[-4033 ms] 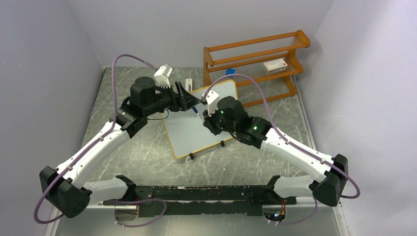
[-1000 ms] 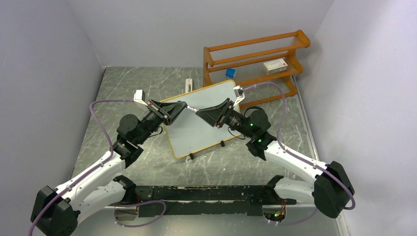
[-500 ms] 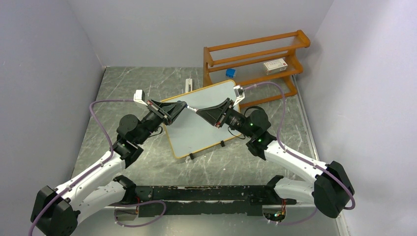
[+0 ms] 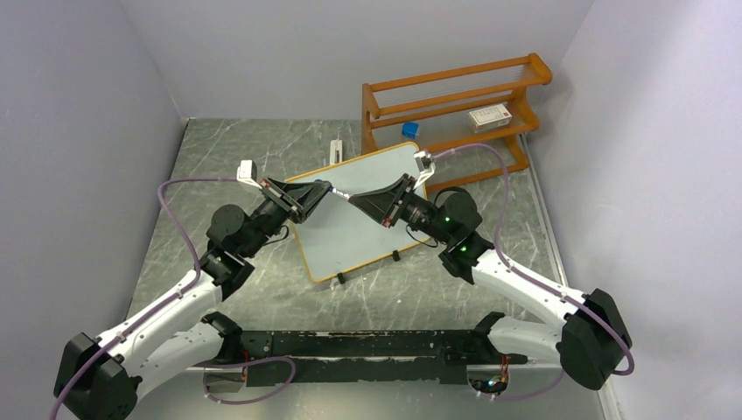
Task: Write a sentence on the whiteboard
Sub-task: Open the whiteboard marker at the center of the board.
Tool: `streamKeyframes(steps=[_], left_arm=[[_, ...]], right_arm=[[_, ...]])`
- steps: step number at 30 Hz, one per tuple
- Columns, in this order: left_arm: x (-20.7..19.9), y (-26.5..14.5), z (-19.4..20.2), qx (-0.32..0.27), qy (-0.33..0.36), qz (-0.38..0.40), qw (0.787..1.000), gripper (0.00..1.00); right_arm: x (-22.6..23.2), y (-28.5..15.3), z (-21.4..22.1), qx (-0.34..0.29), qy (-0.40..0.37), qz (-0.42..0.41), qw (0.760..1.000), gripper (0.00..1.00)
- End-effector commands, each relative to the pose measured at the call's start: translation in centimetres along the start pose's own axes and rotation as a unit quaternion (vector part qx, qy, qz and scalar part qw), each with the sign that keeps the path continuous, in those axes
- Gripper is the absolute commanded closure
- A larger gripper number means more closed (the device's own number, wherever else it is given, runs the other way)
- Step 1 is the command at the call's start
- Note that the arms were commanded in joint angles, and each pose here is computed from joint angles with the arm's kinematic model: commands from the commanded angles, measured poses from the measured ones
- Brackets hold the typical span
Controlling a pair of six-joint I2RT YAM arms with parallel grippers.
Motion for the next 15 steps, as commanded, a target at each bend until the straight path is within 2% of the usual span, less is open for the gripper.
streamKeyframes(steps=[1,3,15], left_arm=[[-0.5,-0.3,-1.4,-0.056,0.014,0.007,0.998,0.95],[-0.6,-0.4,-1.5,-0.059,0.018,0.007,0.998,0.95],[-1.1,-0.6,-4.9,-0.188,0.024,-0.004,0.982,0.95]], right_arm=[[1.1,-0.6,-0.4,-0.001,-0.028,-0.022,0.999,1.0],[1.1,-0.9,-0.1,0.004,-0.03,-0.024,0.999,1.0],[1.3,-3.1,0.8,0.015,-0.047,-0.019,0.999,1.0]])
Point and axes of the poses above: each gripper's point midway between its finger pads, its own y axis out along the fingers, its own x axis along the line the jaws close on, z = x × y, the point moved 7 cm from there along -y, back along the fingers, and after that the axes turned 13 degrees about y, right-handed, at the moved point
